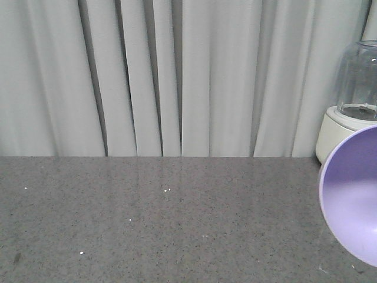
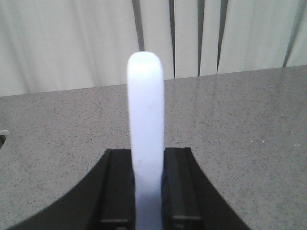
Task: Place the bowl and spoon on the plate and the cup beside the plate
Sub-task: 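Drive the base, holding spoon and bowl, to the counter with the blue plate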
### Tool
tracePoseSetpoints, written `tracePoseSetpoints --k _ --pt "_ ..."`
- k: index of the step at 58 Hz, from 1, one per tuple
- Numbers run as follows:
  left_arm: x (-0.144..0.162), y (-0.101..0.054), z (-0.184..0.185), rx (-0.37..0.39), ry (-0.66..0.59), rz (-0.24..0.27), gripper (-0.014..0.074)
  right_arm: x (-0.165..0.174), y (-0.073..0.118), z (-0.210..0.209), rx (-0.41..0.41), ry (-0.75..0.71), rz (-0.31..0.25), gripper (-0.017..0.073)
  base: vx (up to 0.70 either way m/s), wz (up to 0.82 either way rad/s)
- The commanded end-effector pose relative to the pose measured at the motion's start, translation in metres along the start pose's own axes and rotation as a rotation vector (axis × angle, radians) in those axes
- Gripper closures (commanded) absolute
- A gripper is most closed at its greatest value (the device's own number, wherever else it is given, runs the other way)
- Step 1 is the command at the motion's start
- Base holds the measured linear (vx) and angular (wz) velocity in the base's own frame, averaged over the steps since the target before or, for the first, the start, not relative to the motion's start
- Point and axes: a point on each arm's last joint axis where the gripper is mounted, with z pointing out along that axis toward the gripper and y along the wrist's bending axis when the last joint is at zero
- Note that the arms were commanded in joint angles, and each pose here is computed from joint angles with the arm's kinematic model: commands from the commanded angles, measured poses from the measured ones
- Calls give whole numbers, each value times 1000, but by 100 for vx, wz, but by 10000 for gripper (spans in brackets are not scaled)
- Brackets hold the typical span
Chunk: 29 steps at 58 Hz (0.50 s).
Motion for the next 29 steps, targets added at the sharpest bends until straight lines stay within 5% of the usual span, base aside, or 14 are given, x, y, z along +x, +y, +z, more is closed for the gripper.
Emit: tracePoseSetpoints --k 1,29 --pt "-14 0 -3 7 -99 -4 596 -15 -1 -6 13 -115 -1 568 -18 -5" --pt "-14 0 -4 7 -100 -4 596 -15 -1 -6 13 -114 -1 568 -14 -16"
